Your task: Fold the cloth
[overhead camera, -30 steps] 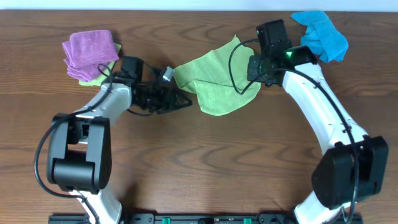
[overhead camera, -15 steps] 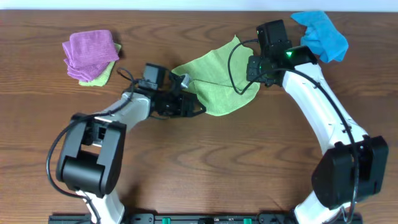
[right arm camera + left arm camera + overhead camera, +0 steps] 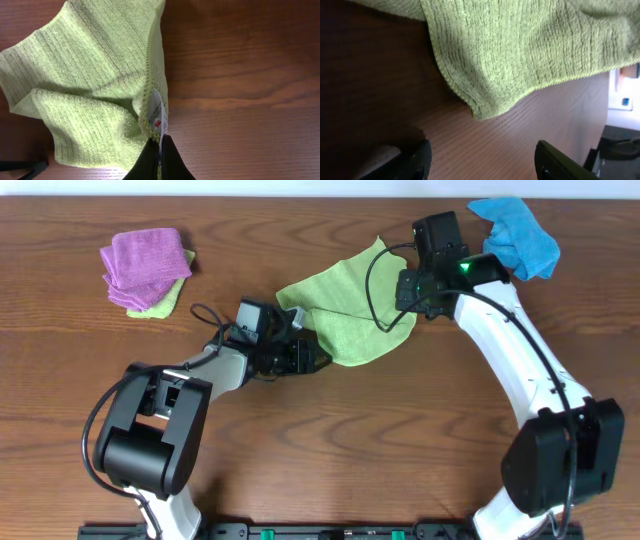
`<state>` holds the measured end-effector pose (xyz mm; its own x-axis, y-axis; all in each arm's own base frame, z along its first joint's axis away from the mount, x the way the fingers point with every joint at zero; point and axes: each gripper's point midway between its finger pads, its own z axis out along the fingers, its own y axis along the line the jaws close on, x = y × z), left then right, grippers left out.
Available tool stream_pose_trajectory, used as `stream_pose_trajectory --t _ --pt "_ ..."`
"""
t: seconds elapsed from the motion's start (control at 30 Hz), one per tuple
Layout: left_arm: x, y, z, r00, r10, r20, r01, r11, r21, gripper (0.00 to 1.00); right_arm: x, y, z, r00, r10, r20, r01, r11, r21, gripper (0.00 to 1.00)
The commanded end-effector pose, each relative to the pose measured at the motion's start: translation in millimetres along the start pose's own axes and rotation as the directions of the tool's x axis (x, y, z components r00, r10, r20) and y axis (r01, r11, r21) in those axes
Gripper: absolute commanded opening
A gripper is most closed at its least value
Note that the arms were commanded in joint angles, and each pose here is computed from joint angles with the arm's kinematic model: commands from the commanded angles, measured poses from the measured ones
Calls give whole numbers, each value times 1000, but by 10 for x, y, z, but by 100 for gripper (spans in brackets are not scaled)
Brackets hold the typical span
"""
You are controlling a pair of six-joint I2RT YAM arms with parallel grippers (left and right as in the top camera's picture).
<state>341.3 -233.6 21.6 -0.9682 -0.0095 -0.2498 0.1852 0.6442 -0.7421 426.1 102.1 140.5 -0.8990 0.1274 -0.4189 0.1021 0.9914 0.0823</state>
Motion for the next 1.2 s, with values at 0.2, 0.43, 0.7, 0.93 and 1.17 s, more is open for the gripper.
stream_pose_trajectory --t 0.2,0.43,0.7,0.93,1.17 --pt "21 108 148 995 -100 27 100 995 -23 68 -33 19 -100 1000 5 22 -5 1000 -18 1" --pt "79 114 467 987 -162 11 161 986 37 65 -42 25 -133 1000 6 28 -5 1000 -24 1" --pt "10 104 486 988 -146 41 144 988 47 52 -46 27 -143 999 7 31 -6 1000 -26 1" --pt "114 256 584 985 -173 17 173 985 20 57 -40 46 -145 1000 6 28 -5 999 -35 1" --pt "109 283 619 988 -155 25 154 988 16 40 -31 65 -146 1000 4 24 -3 999 -43 1"
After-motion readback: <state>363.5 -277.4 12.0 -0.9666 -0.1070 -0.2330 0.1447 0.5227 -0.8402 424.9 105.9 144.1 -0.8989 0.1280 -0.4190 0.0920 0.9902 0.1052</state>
